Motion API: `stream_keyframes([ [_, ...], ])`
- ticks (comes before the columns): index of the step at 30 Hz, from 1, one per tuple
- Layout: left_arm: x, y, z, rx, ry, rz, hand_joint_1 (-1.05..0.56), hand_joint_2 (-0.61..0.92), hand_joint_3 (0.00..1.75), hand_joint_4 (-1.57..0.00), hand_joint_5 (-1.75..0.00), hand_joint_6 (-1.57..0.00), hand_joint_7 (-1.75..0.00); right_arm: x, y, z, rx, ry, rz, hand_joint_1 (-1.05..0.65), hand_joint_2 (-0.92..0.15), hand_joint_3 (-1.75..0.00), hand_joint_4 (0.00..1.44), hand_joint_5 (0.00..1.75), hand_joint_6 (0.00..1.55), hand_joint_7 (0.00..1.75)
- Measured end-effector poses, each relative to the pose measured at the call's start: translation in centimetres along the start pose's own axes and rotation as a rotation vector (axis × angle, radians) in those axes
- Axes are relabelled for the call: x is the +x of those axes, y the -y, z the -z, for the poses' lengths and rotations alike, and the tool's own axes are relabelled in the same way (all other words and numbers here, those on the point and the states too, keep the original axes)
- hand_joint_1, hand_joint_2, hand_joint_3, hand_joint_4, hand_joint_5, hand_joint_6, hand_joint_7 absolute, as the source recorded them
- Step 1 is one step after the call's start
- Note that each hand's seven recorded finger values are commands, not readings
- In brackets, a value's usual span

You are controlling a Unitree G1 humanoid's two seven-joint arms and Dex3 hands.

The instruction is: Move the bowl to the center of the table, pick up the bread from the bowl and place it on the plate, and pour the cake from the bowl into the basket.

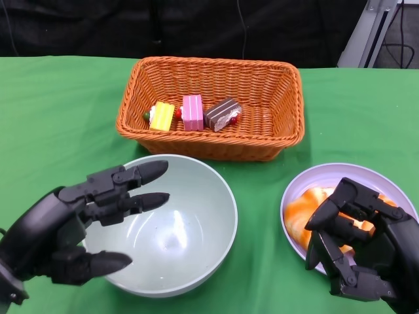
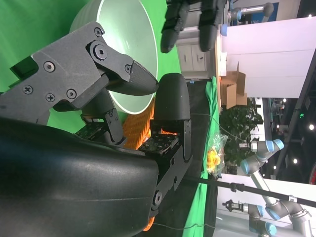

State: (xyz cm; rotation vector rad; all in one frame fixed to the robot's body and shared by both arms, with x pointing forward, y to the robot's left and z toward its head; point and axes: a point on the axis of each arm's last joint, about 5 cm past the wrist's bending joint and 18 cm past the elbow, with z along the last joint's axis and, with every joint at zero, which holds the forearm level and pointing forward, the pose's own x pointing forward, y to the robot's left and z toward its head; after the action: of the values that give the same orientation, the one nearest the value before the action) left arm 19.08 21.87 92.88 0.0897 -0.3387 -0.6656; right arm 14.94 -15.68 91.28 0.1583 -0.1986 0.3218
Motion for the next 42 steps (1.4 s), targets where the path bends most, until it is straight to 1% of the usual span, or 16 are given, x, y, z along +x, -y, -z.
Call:
stream_keyframes([
  [2,0.1,0.2,-0.1,-0.011,0.016,-0.006,-0.67,0.92,0.18,-0.65,-0.18,-0.46,-0.05,0.0,0.0,0.0,0.0,0.0,-0.002,-0.12,-0.56,-1.03,0.69,1.69,0.6,1.44],
  [3,0.2,0.3,0.0,-0.009,0.02,-0.012,-0.52,0.92,0.16,-0.78,-0.23,-0.57,-0.08,0.0,0.0,0.0,0.0,0.0,-0.005,-0.12,-0.56,-1.02,0.68,1.69,0.6,1.44],
  [5,0.4,1.2,0.3,-0.024,0.04,-0.046,-0.44,0.92,0.15,-0.85,-0.25,-0.64,-0.1,0.0,0.1,-0.1,-0.002,-0.002,-0.015,-0.12,-0.57,-1.01,0.68,1.69,0.6,1.44],
  [8,0.5,2.4,0.7,-0.048,0.052,-0.077,-0.32,0.92,0.16,-1.0,-0.34,-0.85,-0.19,0.0,0.1,-0.2,0.0,-0.006,-0.036,-0.11,-0.57,-1.0,0.69,1.69,0.6,1.45],
  [10,0.8,3.2,0.8,-0.075,0.06,-0.105,-0.23,0.92,0.18,-1.06,-0.46,-0.99,-0.23,0.0,0.1,-0.1,0.002,-0.013,-0.056,-0.12,-0.56,-1.0,0.71,1.67,0.62,1.44],
  [11,0.8,3.6,0.9,-0.087,0.06,-0.118,-0.2,0.92,0.23,-1.01,-0.68,-1.03,-0.32,0.0,0.1,-0.1,0.004,-0.018,-0.067,-0.11,-0.55,-1.02,0.72,1.67,0.62,1.44],
  [12,0.8,3.9,1.0,-0.091,0.054,-0.125,-0.17,0.92,0.25,-0.92,-0.93,-1.0,-0.49,0.0,0.0,-0.1,0.006,-0.024,-0.079,-0.11,-0.54,-1.04,0.73,1.66,0.63,1.44],
  [13,0.8,4.3,1.1,-0.1,0.045,-0.127,-0.17,0.92,0.26,-0.88,-1.02,-0.97,-0.57,0.0,-0.1,-0.1,0.008,-0.031,-0.09,-0.11,-0.54,-1.05,0.73,1.66,0.63,1.44],
  [15,0.7,4.9,1.3,-0.114,0.034,-0.134,-0.16,0.91,0.29,-0.8,-1.25,-0.85,-0.87,0.1,-0.2,0.0,0.008,-0.035,-0.108,-0.11,-0.52,-1.08,0.73,1.66,0.63,1.45],
  [17,0.5,5.4,1.6,-0.127,0.021,-0.14,-0.16,0.9,0.35,-0.77,-1.37,-0.79,-1.02,0.1,-0.2,0.0,0.004,-0.036,-0.116,-0.1,-0.5,-1.11,0.74,1.65,0.63,1.45],
  [19,0.7,5.8,1.8,-0.137,0.016,-0.137,-0.15,0.76,0.67,-0.74,-1.5,-0.71,-1.24,0.1,-0.3,0.0,0.001,-0.038,-0.127,-0.07,-0.48,-1.16,0.73,1.66,0.63,1.45],
  [21,0.7,6.2,2.1,-0.145,0.002,-0.141,-0.15,0.69,0.81,-0.73,-1.54,-0.68,-1.3,0.2,-0.5,0.0,0.005,-0.037,-0.145,-0.07,-0.47,-1.18,0.73,1.67,0.63,1.45],
  [24,0.7,6.3,2.6,-0.161,-0.015,-0.139,-0.13,0.69,0.92,-0.71,-1.62,-0.67,-1.33,0.4,-0.5,0.1,0.008,-0.036,-0.159,-0.1,-0.47,-1.16,0.73,1.67,0.63,1.44],
  [28,0.6,6.4,3.1,-0.175,-0.042,-0.12,-0.11,0.72,0.92,-0.68,-1.67,-0.67,-1.33,1.2,-0.7,0.0,0.003,-0.019,-0.188,-0.11,-0.49,-1.13,0.73,1.66,0.65,1.42],
  [32,0.5,6.5,3.6,-0.181,-0.054,-0.107,-0.16,0.73,0.92,-0.67,-1.74,-0.62,-1.44,1.4,-0.8,0.4,-0.006,-0.038,-0.213,-0.12,-0.49,-1.1,0.73,1.65,0.67,1.4],
  [42,1.0,6.2,3.2,-0.179,-0.022,-0.079,-0.2,0.71,0.94,-0.69,-1.75,-0.6,-1.54,1.7,-1.6,0.0,-0.03,-0.031,-0.231,-0.13,-0.49,-1.11,0.72,1.64,0.66,1.39],
])
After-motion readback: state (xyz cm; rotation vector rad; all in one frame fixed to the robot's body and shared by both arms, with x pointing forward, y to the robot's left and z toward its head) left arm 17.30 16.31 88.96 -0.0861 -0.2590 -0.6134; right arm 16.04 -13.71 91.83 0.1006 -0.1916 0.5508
